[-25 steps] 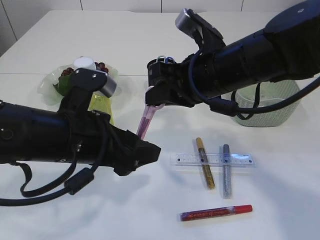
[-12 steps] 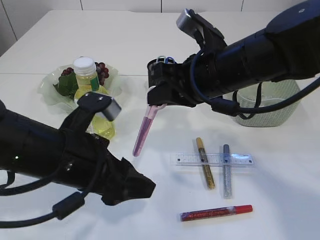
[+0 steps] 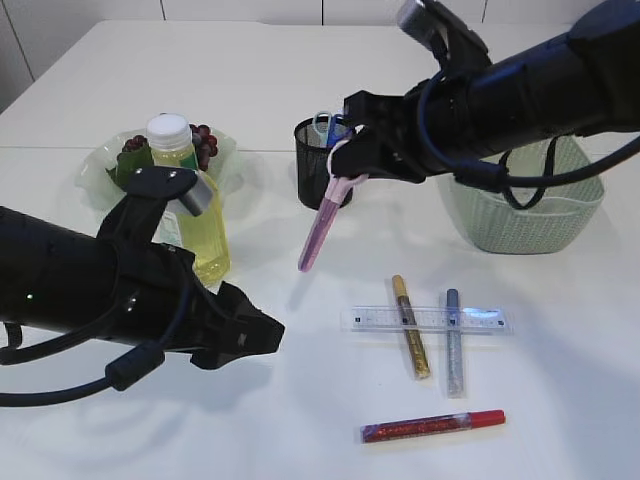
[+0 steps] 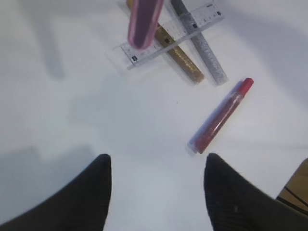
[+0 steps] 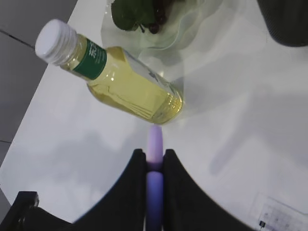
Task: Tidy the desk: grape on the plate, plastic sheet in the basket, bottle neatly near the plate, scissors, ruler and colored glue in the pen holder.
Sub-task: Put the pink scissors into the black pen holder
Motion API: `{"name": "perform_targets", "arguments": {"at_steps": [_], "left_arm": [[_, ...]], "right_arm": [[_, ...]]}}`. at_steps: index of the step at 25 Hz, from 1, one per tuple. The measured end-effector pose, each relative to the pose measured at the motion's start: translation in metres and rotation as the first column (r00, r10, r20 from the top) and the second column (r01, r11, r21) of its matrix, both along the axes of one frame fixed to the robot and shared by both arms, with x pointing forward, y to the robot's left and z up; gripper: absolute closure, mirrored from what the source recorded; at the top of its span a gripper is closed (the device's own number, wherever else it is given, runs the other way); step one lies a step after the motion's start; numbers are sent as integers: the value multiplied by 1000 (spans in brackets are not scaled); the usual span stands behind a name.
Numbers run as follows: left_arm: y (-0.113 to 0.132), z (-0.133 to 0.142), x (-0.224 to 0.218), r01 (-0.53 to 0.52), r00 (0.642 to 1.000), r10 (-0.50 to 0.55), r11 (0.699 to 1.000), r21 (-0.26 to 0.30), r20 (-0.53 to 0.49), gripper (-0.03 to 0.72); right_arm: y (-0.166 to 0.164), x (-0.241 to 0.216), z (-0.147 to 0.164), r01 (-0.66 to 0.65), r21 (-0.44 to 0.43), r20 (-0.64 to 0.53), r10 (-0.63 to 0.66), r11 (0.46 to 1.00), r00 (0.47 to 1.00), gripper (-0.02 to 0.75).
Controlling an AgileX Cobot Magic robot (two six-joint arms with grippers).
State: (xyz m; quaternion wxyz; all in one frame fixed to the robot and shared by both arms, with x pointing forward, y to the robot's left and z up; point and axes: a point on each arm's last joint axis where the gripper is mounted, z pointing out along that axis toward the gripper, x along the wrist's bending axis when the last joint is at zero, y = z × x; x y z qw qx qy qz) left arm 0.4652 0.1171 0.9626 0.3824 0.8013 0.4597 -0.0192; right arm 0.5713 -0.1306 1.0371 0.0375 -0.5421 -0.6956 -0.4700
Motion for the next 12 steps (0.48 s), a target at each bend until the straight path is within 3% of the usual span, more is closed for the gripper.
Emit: {"name": "perform_targets", "arguments": {"at_steps": [3,8,12], "left_arm": [[2,0,3,-28,999,28,999,16,23,243],[10,0,14,-165,983,160,985,55,93,263],[12,0,17,-199,975,190,978,65,116,284]], "right_arm": [[-8,7,6,22,0,23,-22,1000,999,684],[-21,20,22,53,3,88,-53,999,995,684],[-28,32,35,93,-5,167,-91,996,982,684]]}}
